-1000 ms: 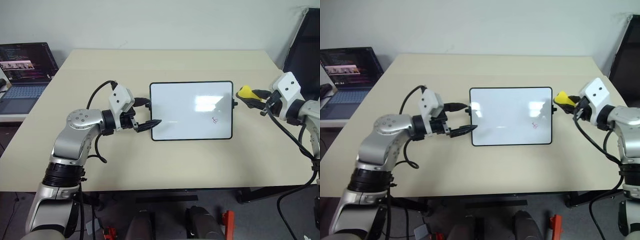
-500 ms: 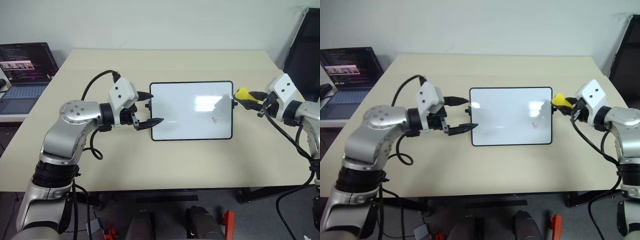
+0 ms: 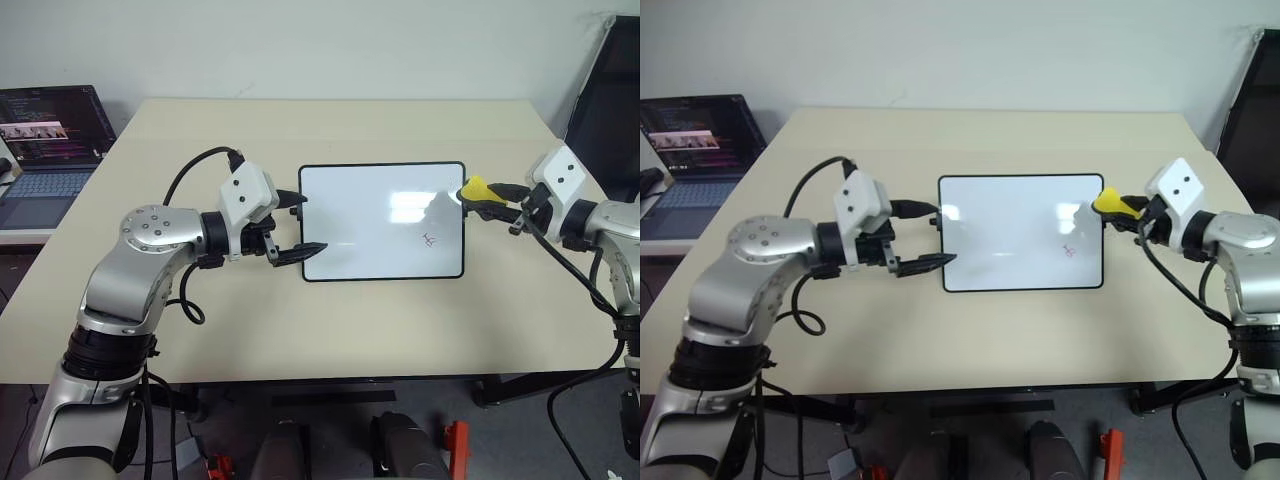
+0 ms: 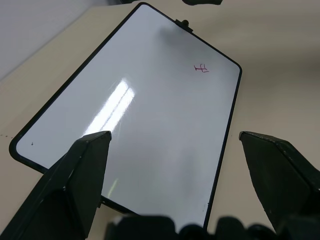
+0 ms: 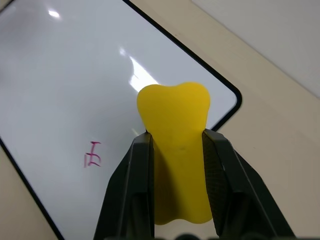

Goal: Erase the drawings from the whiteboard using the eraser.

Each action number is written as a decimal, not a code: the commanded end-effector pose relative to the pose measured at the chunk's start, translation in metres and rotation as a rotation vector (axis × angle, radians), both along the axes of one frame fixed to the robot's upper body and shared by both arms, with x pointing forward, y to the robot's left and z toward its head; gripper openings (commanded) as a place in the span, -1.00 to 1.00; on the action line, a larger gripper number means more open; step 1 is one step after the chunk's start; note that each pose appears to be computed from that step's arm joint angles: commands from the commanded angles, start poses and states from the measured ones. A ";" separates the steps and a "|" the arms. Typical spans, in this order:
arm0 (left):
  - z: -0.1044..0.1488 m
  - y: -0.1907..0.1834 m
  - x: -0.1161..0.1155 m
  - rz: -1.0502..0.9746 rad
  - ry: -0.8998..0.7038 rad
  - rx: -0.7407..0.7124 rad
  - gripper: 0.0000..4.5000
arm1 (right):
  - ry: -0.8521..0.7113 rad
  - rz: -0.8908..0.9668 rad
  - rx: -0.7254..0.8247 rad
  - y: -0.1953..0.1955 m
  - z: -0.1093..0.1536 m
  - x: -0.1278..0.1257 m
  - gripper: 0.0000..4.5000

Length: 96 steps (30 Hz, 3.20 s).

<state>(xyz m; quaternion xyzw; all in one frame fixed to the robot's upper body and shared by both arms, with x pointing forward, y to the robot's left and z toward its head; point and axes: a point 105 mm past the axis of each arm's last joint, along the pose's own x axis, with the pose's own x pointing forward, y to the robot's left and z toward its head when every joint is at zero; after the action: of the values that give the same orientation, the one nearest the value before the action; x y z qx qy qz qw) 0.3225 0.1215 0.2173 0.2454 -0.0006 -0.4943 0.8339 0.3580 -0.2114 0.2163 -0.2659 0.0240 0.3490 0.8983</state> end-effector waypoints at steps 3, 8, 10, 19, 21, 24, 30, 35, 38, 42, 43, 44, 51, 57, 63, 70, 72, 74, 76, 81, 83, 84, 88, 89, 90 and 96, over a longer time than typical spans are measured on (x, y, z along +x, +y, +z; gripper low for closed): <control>0.013 0.001 -0.001 -0.008 -0.061 -0.016 1.00 | -0.063 0.061 -0.002 0.032 -0.005 0.007 -0.56; 0.011 0.000 -0.002 -0.016 -0.055 -0.016 1.00 | -0.023 0.061 -0.116 0.035 -0.043 0.016 -0.56; 0.011 0.000 -0.001 -0.017 -0.054 -0.015 1.00 | -0.013 0.043 -0.130 0.032 -0.054 0.022 -0.56; 0.011 0.002 -0.003 -0.014 -0.053 -0.011 1.00 | 0.009 -0.058 -0.318 0.009 -0.093 0.040 -0.56; 0.012 0.002 -0.003 -0.013 -0.053 -0.012 1.00 | 0.012 -0.064 -0.333 0.008 -0.098 0.040 -0.56; 0.012 0.001 -0.003 -0.013 -0.054 -0.013 1.00 | 0.032 -0.044 -0.356 0.009 -0.105 0.037 -0.56; 0.013 -0.001 -0.001 -0.018 -0.057 -0.016 1.00 | 0.179 0.131 -0.376 0.029 -0.135 0.005 -0.56; 0.013 0.000 -0.001 -0.018 -0.056 -0.016 1.00 | 0.182 0.130 -0.338 0.033 -0.131 0.001 -0.56; 0.012 0.000 0.000 -0.018 -0.053 -0.012 1.00 | 0.071 0.009 -0.324 0.021 -0.106 0.025 -0.56; 0.012 -0.001 0.000 -0.021 -0.053 -0.012 1.00 | -0.058 -0.139 -0.323 0.001 -0.079 0.049 -0.57; 0.012 -0.001 0.000 -0.022 -0.053 -0.012 1.00 | -0.072 -0.161 -0.328 -0.003 -0.076 0.053 -0.57; 0.012 -0.001 0.000 -0.022 -0.053 -0.012 1.00 | -0.083 -0.178 -0.335 -0.006 -0.075 0.055 -0.57; 0.011 -0.002 0.000 -0.027 -0.053 -0.014 1.00 | -0.014 -0.053 -0.341 0.012 -0.097 0.039 -0.57; 0.009 -0.005 0.000 -0.037 -0.053 -0.018 1.00 | 0.069 0.128 -0.083 0.035 -0.058 -0.004 -0.57; 0.002 -0.031 -0.001 -0.102 -0.038 -0.080 1.00 | -0.160 -0.134 0.323 -0.023 0.061 0.001 -0.57; -0.012 -0.097 -0.005 -0.217 -0.024 -0.127 1.00 | -0.045 -0.700 0.416 -0.129 0.049 0.006 -0.57; -0.014 -0.114 -0.004 -0.235 -0.025 -0.136 1.00 | 0.052 -0.764 0.379 -0.135 0.027 0.005 -0.57; -0.019 -0.126 -0.003 -0.236 -0.023 -0.125 1.00 | 0.165 -0.782 0.334 -0.134 0.000 0.002 -0.57; -0.020 -0.135 -0.003 -0.233 -0.019 -0.122 1.00 | 0.251 -0.785 0.305 -0.132 -0.023 -0.001 -0.57; -0.014 -0.145 -0.015 -0.286 -0.002 -0.142 1.00 | 0.353 -0.827 0.290 -0.137 -0.056 -0.005 -0.57; -0.015 -0.144 -0.016 -0.287 0.000 -0.133 1.00 | 0.362 -0.841 0.293 -0.140 -0.060 -0.005 -0.57; -0.016 -0.143 -0.016 -0.285 0.002 -0.131 1.00 | 0.365 -0.844 0.296 -0.142 -0.061 -0.006 -0.57; -0.016 -0.138 -0.014 -0.271 0.005 -0.126 1.00 | 0.379 -0.867 0.291 -0.149 -0.066 -0.008 -0.57; -0.016 -0.136 -0.013 -0.265 0.005 -0.125 1.00 | 0.387 -0.873 0.297 -0.151 -0.067 -0.008 -0.57; -0.017 -0.136 -0.013 -0.261 0.005 -0.123 1.00 | 0.396 -0.878 0.302 -0.153 -0.068 -0.008 -0.57; -0.015 -0.132 -0.009 -0.234 0.003 -0.126 1.00 | 0.404 -0.886 0.290 -0.156 -0.072 -0.007 0.01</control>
<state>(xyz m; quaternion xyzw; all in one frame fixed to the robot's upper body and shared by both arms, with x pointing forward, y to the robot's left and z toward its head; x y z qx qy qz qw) 0.3165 -0.0108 0.1870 0.1872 -0.0301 -0.5909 0.7842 0.3480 -0.3619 0.1245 -0.0104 0.2845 -0.0150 0.9585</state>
